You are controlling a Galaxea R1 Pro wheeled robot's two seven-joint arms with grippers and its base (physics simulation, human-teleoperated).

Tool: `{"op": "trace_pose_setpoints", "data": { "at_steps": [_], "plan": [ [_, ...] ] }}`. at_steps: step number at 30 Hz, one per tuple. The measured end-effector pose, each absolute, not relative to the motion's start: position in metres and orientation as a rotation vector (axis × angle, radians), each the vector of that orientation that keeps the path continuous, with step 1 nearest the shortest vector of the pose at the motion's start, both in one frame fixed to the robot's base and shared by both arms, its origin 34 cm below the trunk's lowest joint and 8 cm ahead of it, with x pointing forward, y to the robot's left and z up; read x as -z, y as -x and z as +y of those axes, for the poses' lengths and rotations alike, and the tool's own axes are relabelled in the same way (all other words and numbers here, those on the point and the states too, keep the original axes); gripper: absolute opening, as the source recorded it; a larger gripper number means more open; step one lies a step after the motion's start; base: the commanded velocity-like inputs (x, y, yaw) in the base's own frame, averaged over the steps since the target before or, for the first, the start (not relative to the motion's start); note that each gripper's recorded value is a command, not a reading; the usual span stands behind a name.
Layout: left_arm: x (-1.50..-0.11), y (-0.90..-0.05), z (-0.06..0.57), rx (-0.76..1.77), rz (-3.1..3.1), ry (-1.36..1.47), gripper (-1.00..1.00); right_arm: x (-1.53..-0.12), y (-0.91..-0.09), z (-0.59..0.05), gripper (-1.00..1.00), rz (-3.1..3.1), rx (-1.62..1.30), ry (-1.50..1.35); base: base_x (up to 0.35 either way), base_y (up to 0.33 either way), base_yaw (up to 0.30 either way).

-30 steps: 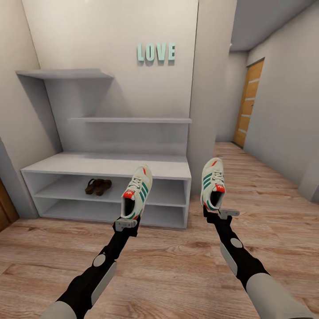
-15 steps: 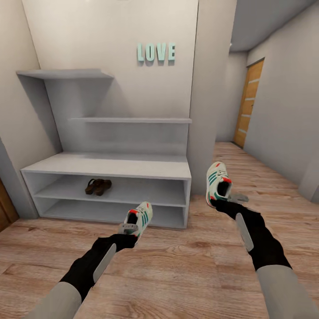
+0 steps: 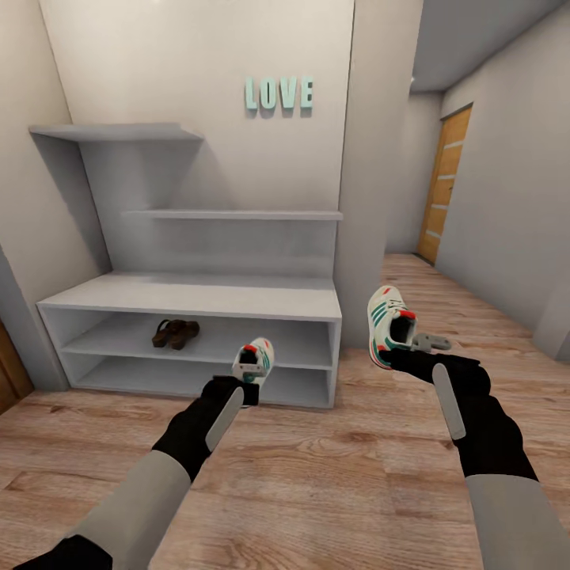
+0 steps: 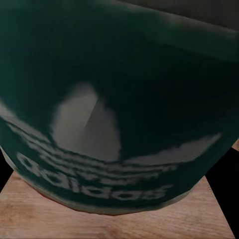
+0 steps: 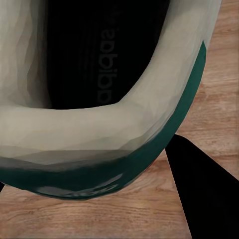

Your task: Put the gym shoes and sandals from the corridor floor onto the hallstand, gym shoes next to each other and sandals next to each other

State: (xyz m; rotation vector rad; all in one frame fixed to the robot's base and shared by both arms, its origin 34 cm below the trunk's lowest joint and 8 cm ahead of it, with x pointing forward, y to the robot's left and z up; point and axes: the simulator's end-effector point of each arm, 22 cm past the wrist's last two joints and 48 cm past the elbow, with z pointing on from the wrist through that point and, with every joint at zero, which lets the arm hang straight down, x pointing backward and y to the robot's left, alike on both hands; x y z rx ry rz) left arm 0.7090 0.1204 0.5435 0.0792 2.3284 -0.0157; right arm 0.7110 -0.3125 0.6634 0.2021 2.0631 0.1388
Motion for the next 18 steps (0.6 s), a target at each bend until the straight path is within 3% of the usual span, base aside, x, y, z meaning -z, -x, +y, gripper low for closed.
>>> {"op": "trace_pose_setpoints", "data": {
  "at_steps": [18],
  "plan": [
    [-0.506, -0.71, 0.117, 0.025, 2.386, -0.092, -1.0, -0.624, -0.719, -0.313, -1.0, 2.125, -0.134, -0.208, 0.0, 0.0, 0.0]
  ]
}}
